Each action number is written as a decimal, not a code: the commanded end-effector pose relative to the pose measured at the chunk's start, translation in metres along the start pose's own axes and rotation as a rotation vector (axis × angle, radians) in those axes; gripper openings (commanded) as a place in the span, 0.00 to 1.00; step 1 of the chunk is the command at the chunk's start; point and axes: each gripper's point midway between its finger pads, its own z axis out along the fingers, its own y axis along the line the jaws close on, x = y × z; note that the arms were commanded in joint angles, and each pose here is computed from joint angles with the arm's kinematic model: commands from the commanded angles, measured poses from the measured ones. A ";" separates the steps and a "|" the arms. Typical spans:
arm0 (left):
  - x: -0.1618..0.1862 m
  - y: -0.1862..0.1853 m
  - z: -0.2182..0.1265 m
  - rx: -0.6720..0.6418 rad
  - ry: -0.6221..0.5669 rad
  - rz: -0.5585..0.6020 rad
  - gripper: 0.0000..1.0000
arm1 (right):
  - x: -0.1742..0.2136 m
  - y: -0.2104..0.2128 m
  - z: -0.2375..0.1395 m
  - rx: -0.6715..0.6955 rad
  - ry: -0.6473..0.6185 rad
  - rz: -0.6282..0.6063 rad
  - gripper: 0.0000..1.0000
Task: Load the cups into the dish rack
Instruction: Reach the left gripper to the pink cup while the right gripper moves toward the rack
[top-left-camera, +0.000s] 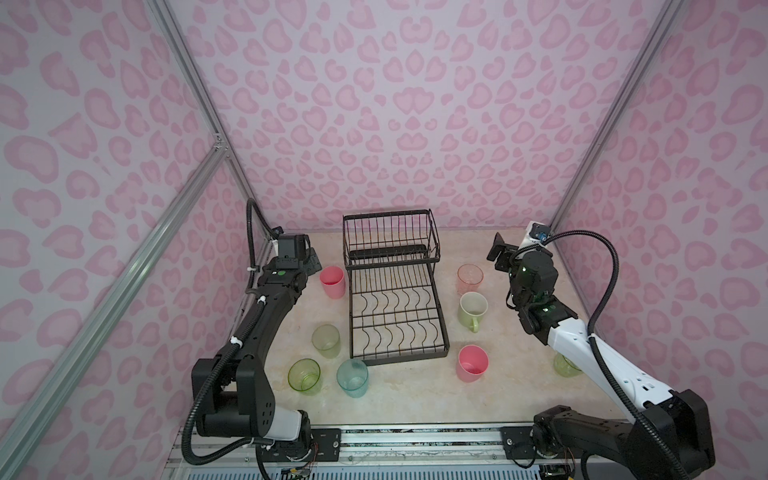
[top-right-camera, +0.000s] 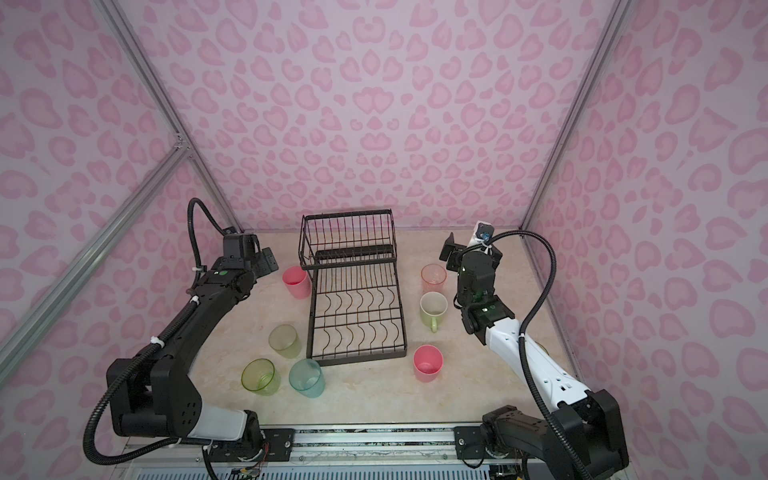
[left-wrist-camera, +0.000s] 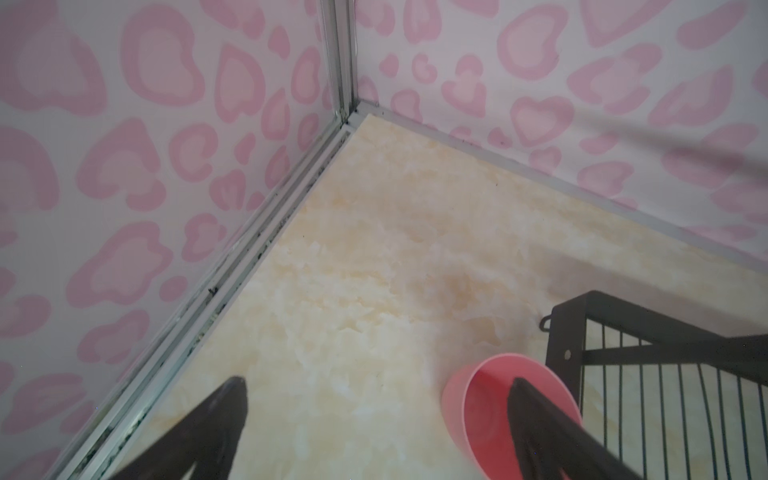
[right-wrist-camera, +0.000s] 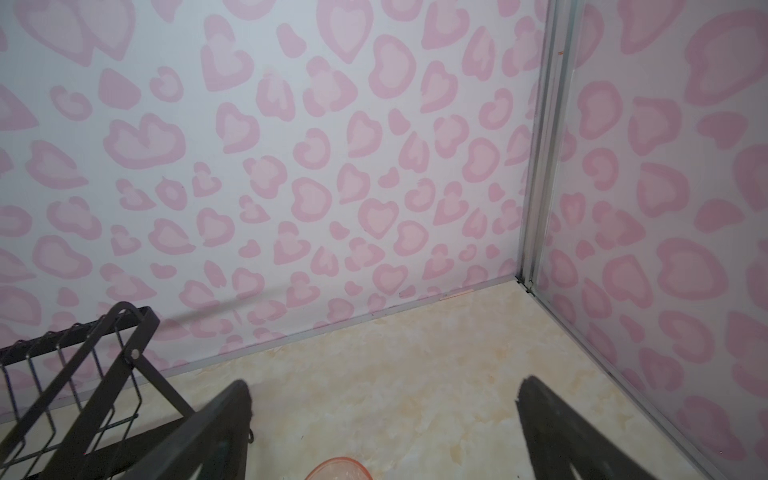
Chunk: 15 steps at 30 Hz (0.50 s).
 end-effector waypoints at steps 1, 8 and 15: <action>0.041 -0.001 0.004 0.017 0.175 -0.035 0.96 | 0.028 0.013 -0.003 -0.053 0.149 0.014 0.98; 0.067 -0.016 0.022 0.072 0.299 -0.009 0.86 | 0.036 0.045 -0.010 -0.213 0.221 0.033 0.86; 0.073 -0.035 0.027 0.157 0.353 -0.029 0.74 | 0.036 0.067 -0.017 -0.283 0.242 -0.012 0.82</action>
